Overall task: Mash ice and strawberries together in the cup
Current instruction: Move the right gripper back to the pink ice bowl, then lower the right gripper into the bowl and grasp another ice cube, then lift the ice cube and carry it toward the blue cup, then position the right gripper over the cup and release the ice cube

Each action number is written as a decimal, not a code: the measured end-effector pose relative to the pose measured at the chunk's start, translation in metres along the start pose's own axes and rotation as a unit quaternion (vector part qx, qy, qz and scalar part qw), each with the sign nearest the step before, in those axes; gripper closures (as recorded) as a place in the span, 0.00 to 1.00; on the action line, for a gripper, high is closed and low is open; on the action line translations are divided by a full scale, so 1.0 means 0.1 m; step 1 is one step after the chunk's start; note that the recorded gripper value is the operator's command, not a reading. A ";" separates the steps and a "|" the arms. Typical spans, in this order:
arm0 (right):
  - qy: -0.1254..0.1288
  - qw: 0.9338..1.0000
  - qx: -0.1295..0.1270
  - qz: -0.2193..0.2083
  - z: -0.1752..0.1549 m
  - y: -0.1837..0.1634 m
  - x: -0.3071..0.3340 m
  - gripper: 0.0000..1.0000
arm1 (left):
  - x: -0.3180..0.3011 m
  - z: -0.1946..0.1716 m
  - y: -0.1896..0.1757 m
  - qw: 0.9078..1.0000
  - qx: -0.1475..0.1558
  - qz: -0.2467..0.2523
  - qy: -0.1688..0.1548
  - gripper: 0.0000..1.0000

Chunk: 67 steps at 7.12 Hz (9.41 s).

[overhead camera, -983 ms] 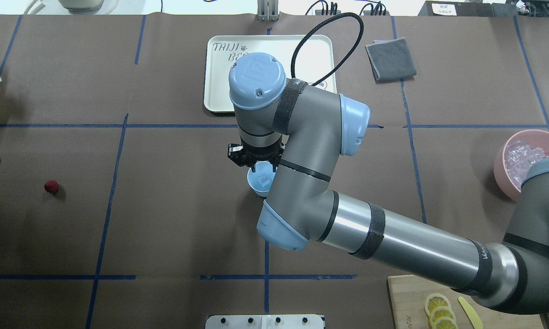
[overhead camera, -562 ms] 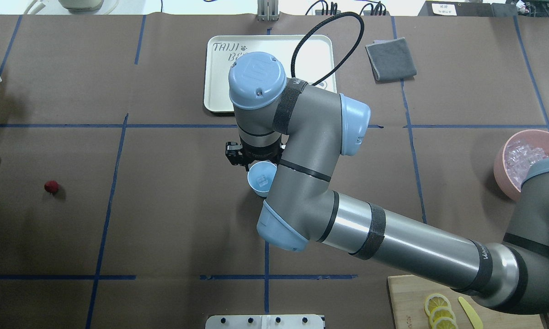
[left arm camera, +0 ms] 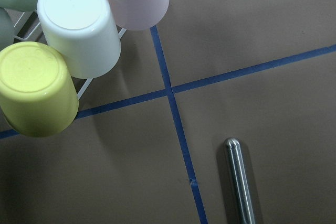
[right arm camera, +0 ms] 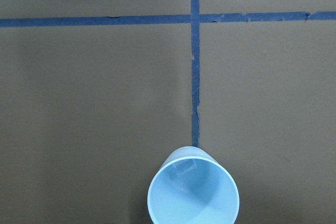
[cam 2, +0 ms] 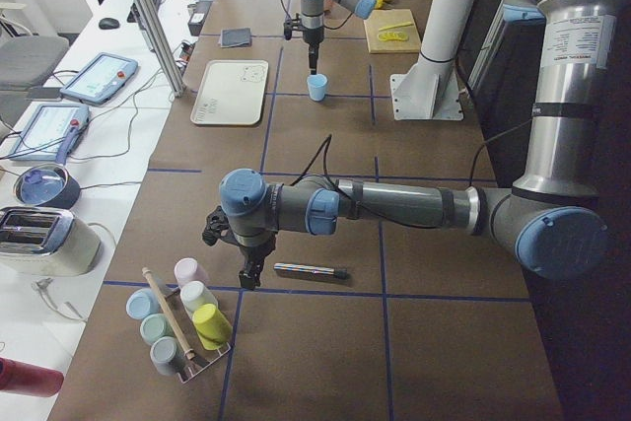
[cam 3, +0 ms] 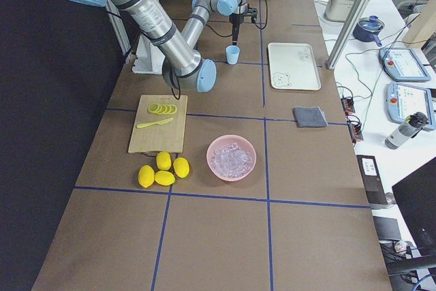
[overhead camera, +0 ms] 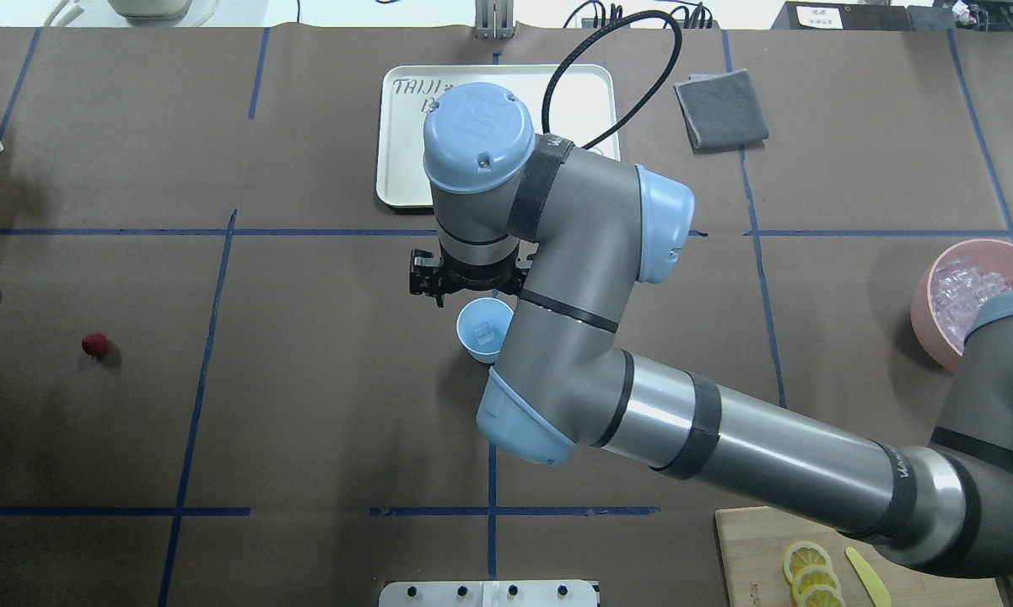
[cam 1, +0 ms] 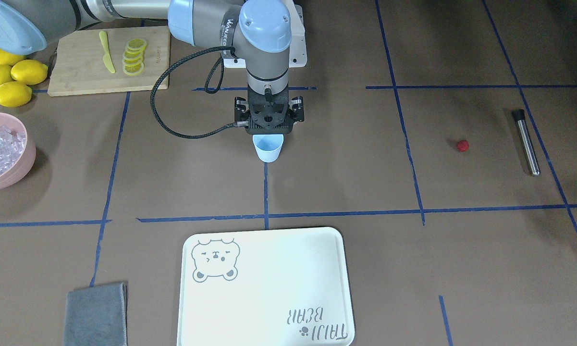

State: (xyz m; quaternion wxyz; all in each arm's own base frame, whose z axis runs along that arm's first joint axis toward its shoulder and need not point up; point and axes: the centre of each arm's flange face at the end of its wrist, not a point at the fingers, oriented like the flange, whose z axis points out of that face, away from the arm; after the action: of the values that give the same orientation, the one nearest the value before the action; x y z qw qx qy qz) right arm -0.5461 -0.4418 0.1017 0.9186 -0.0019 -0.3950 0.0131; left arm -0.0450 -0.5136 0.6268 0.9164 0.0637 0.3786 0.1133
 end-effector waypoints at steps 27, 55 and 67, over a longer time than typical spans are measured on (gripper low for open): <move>0.058 0.982 0.000 -0.181 0.39 0.17 6.47 0.39 | 0.00 0.02 0.04 1.000 -0.001 -0.007 0.001 0.00; -0.018 0.990 0.015 -0.139 -0.82 -0.54 4.79 1.00 | -0.01 0.02 0.04 1.000 -0.002 -0.008 0.001 0.00; 0.014 0.999 0.009 -0.031 0.42 0.28 -0.04 0.98 | -0.03 0.05 0.05 1.000 -0.005 -0.010 0.002 0.00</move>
State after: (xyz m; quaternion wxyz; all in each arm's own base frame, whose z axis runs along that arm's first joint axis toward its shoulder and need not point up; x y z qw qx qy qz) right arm -0.5800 -0.4146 0.1278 0.9240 0.0186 -0.3818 -0.0115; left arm -0.0445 -0.5098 0.6337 0.9172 0.0551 0.3802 0.1057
